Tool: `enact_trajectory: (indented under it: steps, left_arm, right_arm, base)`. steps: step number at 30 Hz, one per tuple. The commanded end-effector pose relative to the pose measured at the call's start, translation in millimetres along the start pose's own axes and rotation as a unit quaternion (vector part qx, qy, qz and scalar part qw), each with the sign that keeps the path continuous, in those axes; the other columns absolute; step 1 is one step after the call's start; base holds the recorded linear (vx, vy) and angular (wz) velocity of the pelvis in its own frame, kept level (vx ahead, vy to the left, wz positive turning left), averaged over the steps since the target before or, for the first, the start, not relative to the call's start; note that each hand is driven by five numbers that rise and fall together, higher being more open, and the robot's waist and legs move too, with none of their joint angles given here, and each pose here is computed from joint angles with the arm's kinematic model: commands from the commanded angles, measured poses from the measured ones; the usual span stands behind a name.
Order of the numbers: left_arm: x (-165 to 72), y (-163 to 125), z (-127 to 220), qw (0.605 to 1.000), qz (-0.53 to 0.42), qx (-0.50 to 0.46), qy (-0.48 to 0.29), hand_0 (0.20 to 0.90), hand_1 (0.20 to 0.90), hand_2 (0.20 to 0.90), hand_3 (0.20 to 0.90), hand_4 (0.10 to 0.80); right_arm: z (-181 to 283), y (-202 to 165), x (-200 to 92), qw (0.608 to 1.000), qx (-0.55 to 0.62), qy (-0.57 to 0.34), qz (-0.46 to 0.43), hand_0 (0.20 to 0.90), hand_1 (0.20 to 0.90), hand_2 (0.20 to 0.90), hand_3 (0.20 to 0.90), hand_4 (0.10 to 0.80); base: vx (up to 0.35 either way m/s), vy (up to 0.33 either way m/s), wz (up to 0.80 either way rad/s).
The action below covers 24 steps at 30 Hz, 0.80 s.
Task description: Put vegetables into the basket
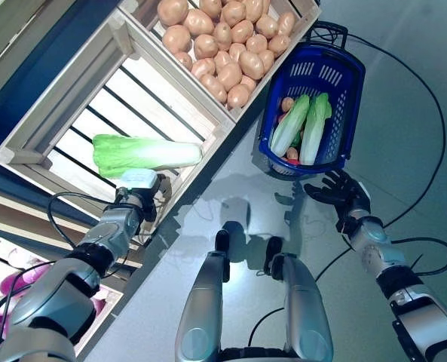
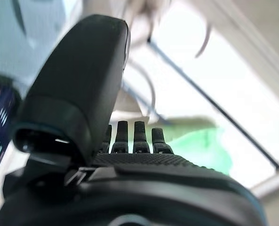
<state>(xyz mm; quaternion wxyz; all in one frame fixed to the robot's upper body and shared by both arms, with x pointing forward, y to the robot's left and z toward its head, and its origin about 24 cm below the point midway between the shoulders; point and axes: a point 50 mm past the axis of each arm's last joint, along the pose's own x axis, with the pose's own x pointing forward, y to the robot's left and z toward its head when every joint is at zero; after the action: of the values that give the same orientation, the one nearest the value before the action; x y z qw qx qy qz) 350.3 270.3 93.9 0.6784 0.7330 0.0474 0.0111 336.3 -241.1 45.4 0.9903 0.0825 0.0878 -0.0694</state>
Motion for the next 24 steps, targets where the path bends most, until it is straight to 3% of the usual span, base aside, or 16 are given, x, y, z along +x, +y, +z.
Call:
enact_trajectory:
  steps: [1,5,13,19,24]
  left_arm:
    - [-7,59,-20,0.974,0.224,0.035,-0.012,0.9,0.9,0.9,0.9,0.8]
    - [-17,70,-9,0.937,0.337,0.049,-0.083,0.9,0.9,0.9,0.9,0.8]
    - [-27,65,0,0.906,0.4,0.058,-0.127,0.9,0.9,0.9,0.9,0.8]
    - [-31,68,8,0.899,0.404,0.059,-0.159,0.9,0.9,0.9,0.9,0.8]
    - [-25,60,10,0.923,0.351,0.066,-0.146,0.9,0.9,0.9,0.9,0.8]
  right_arm:
    - [35,-10,-3,0.997,0.022,-0.078,0.007,0.9,0.9,0.9,0.9,0.8]
    - [22,-11,-8,0.997,0.022,-0.069,0.001,0.9,0.9,0.9,0.9,0.8]
    - [10,-12,-11,0.998,0.012,-0.053,0.006,0.9,0.9,0.9,0.9,0.8]
    - [6,-14,-14,0.999,0.011,-0.05,0.008,0.9,0.9,0.9,0.9,0.8]
    - [8,-11,-12,0.999,0.009,-0.048,0.013,0.9,0.9,0.9,0.9,0.8]
  base:
    - [0.01,-0.017,0.09]
    - [0.007,-0.014,0.06]
    - [0.004,0.002,0.01]
    - [0.0,0.0,0.0]
    - [0.0,0.0,0.0]
